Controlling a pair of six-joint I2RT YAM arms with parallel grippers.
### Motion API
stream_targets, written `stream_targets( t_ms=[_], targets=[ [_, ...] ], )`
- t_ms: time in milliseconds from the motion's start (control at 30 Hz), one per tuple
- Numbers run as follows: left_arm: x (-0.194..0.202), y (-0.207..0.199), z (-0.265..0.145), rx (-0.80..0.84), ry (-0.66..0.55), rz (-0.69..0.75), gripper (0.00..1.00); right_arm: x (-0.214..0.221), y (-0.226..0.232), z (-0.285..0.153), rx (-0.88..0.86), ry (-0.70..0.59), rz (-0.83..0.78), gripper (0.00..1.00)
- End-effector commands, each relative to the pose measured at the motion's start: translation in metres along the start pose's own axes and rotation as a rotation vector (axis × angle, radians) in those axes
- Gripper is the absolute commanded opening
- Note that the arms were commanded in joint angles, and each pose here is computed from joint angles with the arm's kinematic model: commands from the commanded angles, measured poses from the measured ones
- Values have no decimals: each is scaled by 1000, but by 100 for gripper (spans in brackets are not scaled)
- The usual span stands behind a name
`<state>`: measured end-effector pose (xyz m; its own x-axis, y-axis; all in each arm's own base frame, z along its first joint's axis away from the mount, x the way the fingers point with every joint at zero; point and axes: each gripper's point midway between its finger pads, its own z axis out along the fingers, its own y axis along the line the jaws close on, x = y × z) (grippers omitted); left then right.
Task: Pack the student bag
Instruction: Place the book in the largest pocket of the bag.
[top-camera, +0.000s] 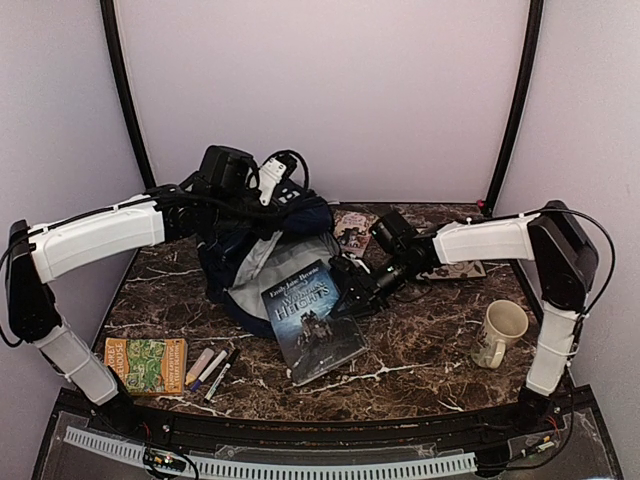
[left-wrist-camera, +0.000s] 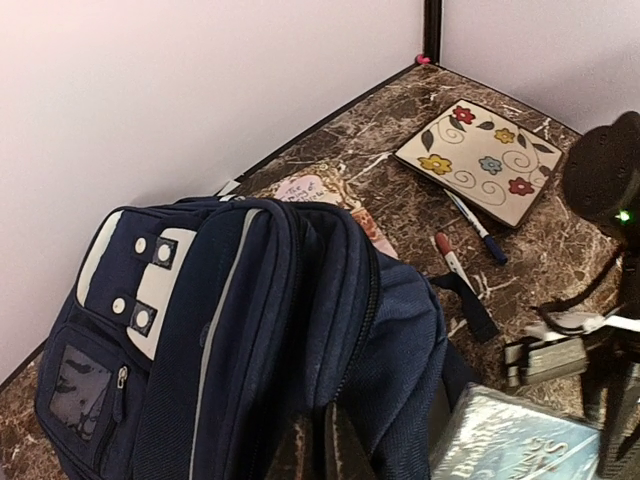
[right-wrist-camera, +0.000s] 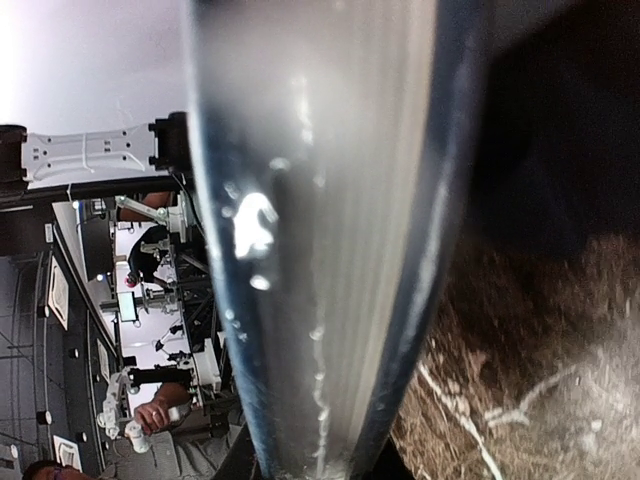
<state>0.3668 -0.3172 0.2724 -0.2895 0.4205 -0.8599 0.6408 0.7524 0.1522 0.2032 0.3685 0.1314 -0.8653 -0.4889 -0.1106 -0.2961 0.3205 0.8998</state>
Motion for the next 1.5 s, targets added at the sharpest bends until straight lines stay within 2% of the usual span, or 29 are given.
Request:
stream_targets(
  t_ms=[0,133,267,500,700,967,1067,1267,1467],
  targets=[
    [-70,-5,-49,64,-303,-12,0,-56,58,-1,-172,-75,-160,0],
    [-79,-6,-68,82,-354,-11,0,-88,61,4,-237,-117,-120,0],
    [-80,-10,-77,113,-372,-11,0,-116,52,12,-198,-135,-99,0],
    [-75,-8,-76,134,-373,-46,0,-152,31,24,-156,-181,-90,0],
    [-69,-5,-75,139,-373,-61,0,-176,-6,30,-113,-226,-22,0],
    [-65,-2,-79,126,-376,-53,0,-209,-33,23,-113,-304,2,1],
    [-63,0,-80,111,-377,-49,0,-212,-42,25,-57,-315,-18,23],
    [-58,11,-77,59,-366,-49,0,-189,-59,28,97,-320,2,69],
    [-55,19,-79,11,-371,-40,0,-163,-55,34,183,-303,-44,77]
  ],
)
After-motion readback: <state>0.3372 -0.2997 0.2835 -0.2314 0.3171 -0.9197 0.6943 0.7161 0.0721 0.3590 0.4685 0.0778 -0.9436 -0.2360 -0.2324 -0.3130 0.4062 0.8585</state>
